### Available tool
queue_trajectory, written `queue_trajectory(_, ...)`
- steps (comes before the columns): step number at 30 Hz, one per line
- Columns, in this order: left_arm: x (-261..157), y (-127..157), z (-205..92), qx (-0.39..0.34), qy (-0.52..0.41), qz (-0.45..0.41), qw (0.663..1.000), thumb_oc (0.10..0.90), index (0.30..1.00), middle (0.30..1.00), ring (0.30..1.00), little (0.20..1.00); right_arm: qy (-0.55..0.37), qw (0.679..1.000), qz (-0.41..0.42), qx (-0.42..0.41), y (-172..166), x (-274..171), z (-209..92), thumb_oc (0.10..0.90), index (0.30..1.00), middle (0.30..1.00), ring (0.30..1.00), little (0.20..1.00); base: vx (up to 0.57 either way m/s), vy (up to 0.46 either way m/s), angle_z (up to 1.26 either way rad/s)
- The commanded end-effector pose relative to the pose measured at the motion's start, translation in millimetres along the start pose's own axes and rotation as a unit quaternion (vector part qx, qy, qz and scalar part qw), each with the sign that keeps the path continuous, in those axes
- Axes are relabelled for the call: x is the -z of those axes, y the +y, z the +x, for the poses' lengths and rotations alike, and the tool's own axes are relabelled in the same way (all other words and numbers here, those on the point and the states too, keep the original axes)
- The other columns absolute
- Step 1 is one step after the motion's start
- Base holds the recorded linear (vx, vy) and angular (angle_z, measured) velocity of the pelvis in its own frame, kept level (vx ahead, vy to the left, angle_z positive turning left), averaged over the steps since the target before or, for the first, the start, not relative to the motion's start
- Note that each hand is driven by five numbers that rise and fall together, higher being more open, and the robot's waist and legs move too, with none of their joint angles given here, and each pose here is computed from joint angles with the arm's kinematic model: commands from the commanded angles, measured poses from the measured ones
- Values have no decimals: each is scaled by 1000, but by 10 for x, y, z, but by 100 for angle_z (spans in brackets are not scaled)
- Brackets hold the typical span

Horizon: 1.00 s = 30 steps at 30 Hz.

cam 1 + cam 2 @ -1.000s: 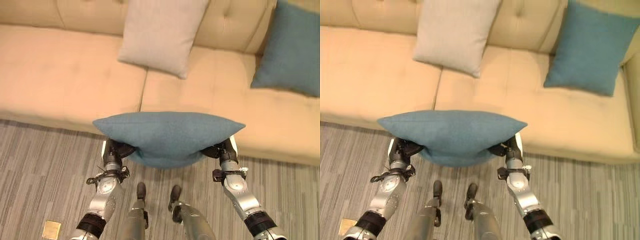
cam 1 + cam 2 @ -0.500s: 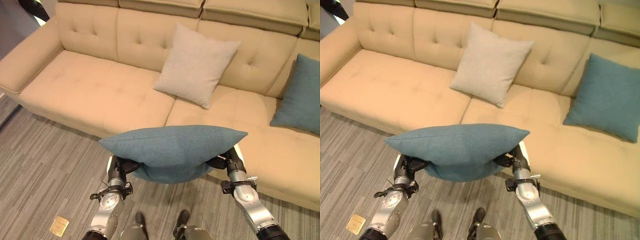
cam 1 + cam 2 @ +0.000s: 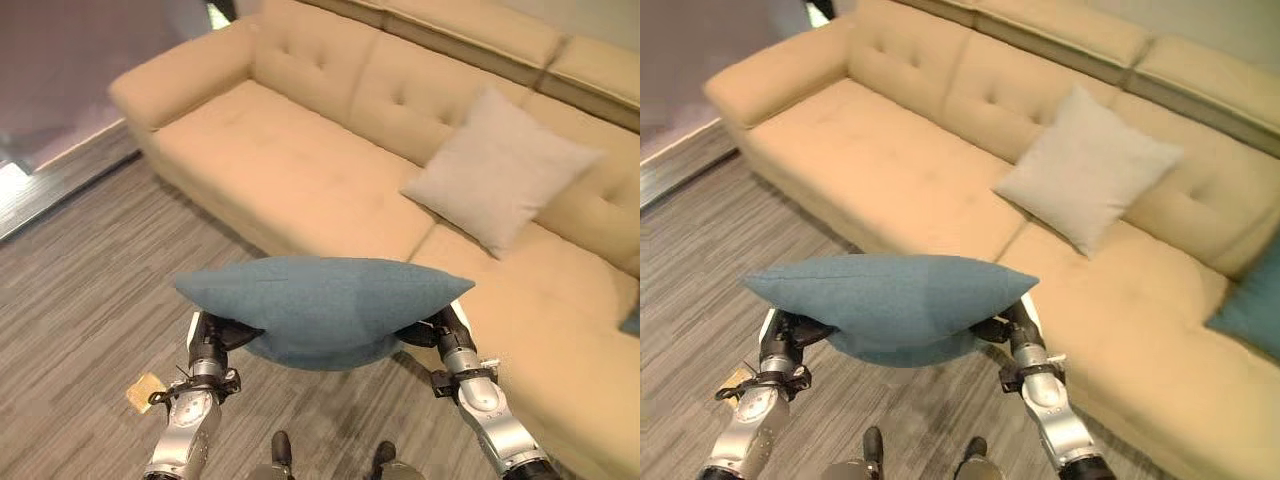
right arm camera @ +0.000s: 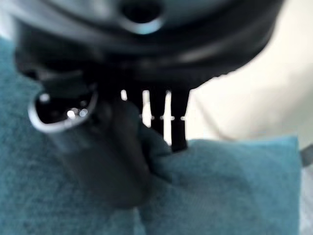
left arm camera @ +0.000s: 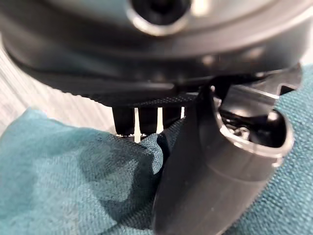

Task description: Pick up all the scattered cushions and arrange them neatly on the sofa.

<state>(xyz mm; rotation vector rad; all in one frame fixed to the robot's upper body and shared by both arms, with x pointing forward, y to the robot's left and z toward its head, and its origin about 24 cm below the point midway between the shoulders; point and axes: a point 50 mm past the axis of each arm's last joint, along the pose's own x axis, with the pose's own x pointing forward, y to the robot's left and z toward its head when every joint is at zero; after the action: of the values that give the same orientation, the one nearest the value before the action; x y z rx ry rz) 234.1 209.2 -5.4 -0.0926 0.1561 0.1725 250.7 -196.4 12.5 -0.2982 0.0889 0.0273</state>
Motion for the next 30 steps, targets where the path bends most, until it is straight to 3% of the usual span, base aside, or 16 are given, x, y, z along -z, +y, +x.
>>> queue_trajectory(1, -557, -494, 21, 125, -145, -26, 981, 400, 300, 300, 300, 300, -187, 982, 27, 4, 14, -740, 170, 400, 300, 300, 300, 300, 154, -35, 142)
queue_trajectory(19, -501, -533, 5, 145, -122, -24, 982, 400, 300, 300, 300, 300, -162, 985, 42, 30, -157, -618, 73, 400, 300, 300, 300, 300, 121, -60, 72)
queue_trajectory(30, -509, -427, -11, 126, -120, -12, 985, 400, 300, 300, 300, 300, -168, 983, 70, 3, 86, -679, 139, 400, 300, 300, 300, 300, 259, 144, -14)
